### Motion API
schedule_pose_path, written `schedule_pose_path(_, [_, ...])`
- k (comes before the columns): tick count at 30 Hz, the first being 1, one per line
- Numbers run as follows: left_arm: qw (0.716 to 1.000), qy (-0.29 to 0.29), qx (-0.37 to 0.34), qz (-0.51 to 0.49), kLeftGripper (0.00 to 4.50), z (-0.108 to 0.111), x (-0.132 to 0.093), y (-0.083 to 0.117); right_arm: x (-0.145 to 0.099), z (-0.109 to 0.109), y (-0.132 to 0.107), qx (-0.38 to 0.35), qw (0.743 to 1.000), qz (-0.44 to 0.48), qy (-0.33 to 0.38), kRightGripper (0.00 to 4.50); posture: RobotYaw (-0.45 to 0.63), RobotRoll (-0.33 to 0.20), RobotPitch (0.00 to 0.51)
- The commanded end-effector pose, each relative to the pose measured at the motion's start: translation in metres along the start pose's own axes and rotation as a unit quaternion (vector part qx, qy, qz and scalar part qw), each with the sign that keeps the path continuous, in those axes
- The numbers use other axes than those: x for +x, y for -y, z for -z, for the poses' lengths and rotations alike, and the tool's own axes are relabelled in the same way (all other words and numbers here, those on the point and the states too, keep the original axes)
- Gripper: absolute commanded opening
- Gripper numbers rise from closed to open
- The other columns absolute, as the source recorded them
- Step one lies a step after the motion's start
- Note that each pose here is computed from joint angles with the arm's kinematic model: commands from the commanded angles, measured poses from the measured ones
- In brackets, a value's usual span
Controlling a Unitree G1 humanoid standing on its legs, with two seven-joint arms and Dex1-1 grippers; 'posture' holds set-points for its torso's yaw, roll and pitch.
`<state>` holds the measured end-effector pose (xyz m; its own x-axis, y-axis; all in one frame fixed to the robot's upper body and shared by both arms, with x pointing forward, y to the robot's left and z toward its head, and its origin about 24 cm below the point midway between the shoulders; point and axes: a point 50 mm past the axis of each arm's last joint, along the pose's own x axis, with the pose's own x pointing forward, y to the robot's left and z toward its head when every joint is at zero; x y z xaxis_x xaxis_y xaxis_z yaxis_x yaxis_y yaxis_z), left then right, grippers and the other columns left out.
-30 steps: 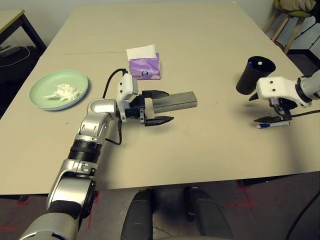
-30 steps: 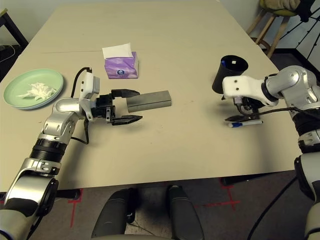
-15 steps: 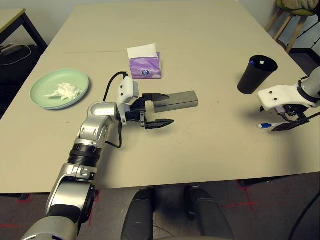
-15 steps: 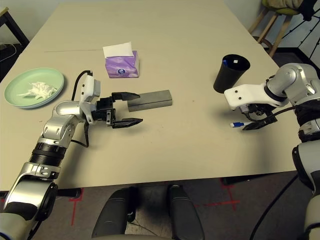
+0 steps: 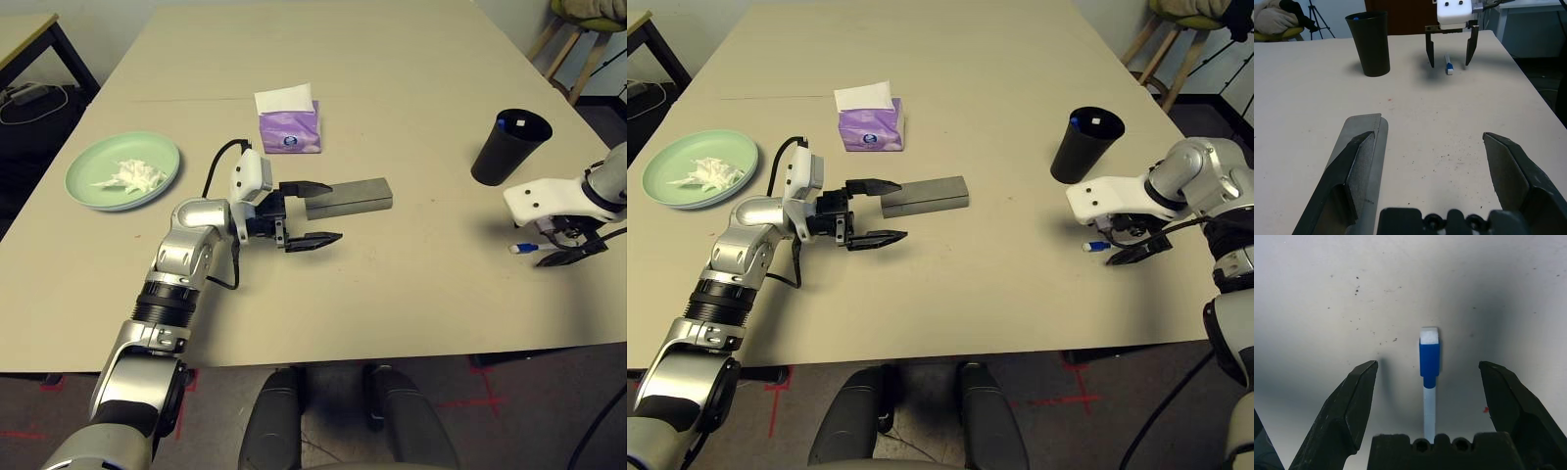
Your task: Organize and tidy the items on the table.
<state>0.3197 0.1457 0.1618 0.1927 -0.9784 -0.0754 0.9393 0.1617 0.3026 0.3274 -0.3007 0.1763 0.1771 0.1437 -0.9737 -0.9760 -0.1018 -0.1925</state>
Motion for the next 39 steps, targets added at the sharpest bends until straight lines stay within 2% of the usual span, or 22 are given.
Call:
schedule_pose_path(1, [1.000,-0.004,-0.002,0.001,4.50,0.001,-0.002,0.001,0.004,0.006,-0.005,0.012,1.000,-0.001,-0.006,4.47,0.15,0.000,0.205])
schedule_pose_path(8, [1.000,-0.007,-0.002,0.000,4.50,0.000,-0.002,0.001,0.008,0.008,-0.007,0.020,1.000,-0.001,-0.008,4.47,0.15,0.000,0.200])
schedule_pose_path(10, [1.000,-0.008,-0.002,0.000,4.50,0.001,-0.002,0.000,0.010,0.009,-0.008,0.015,1.000,0.003,-0.011,4.10,0.15,0.000,0.199])
schedule_pose_path(13, [1.000,-0.008,-0.002,0.000,4.50,0.001,-0.002,0.001,0.014,0.011,-0.009,0.016,1.000,0.004,-0.013,3.18,0.16,0.000,0.196])
schedule_pose_path(20, [1.000,-0.010,-0.001,-0.001,4.50,0.001,-0.002,0.001,0.006,0.013,-0.009,0.019,1.000,0.007,-0.016,0.46,0.15,0.000,0.189])
schedule_pose_path(27, [1.000,-0.013,0.000,-0.002,4.50,0.002,-0.002,-0.001,-0.013,0.012,-0.005,0.046,0.999,0.014,0.017,0.40,0.14,0.000,0.178])
schedule_pose_path(33, [1.000,-0.011,0.002,-0.001,4.50,0.001,-0.001,-0.004,-0.028,-0.002,0.003,0.103,0.986,0.052,0.122,0.40,0.12,0.000,0.167])
schedule_pose_path(36, [1.000,-0.009,0.003,0.000,4.50,0.001,0.001,-0.006,-0.031,-0.017,0.009,0.137,0.967,0.079,0.201,0.40,0.11,0.000,0.162])
schedule_pose_path(39, [1.000,-0.006,0.002,-0.002,4.50,0.001,0.003,-0.007,-0.033,-0.037,0.013,0.170,0.935,0.105,0.293,0.40,0.11,0.000,0.155])
